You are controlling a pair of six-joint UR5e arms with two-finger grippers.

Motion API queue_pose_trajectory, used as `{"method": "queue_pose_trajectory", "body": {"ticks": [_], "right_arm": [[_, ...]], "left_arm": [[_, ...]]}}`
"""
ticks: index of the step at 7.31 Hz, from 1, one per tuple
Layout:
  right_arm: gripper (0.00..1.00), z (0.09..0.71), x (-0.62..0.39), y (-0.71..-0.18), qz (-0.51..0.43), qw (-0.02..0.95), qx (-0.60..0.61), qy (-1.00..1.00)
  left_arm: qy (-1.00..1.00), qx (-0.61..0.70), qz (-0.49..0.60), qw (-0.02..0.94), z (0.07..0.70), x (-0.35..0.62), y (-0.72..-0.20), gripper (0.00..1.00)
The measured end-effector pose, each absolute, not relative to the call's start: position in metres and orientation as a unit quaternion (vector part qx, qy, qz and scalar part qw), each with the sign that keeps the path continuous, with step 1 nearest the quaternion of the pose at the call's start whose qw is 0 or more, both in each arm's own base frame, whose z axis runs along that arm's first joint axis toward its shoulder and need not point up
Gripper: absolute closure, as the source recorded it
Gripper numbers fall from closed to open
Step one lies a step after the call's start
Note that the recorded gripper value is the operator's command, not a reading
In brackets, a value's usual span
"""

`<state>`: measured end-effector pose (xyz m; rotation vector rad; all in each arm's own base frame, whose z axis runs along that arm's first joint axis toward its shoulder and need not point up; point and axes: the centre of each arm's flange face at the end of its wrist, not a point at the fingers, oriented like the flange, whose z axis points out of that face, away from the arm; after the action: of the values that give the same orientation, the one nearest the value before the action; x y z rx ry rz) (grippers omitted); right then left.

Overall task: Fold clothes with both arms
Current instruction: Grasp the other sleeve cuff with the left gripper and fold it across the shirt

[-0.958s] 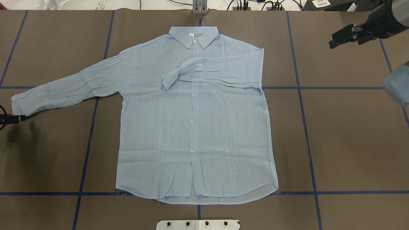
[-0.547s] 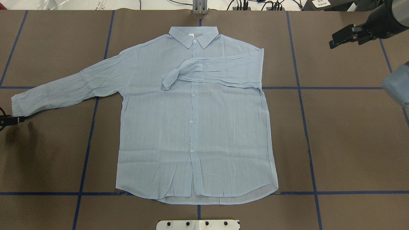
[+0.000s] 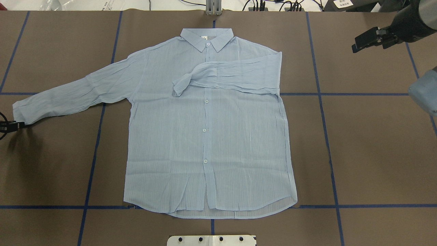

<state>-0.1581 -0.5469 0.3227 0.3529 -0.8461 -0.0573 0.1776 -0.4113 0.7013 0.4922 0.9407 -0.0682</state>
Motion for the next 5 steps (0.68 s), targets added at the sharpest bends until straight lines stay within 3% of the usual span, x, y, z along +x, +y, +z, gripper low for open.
{"method": "queue_pose_trajectory", "body": {"ticks": [5], "right_arm": [[0.00,0.322,-0.158,-0.546,-0.027,0.896,0.169,-0.410]], "left_arm": [[0.431,0.298,0.018,0.851,0.680,0.153,-0.428,1.00]]}}
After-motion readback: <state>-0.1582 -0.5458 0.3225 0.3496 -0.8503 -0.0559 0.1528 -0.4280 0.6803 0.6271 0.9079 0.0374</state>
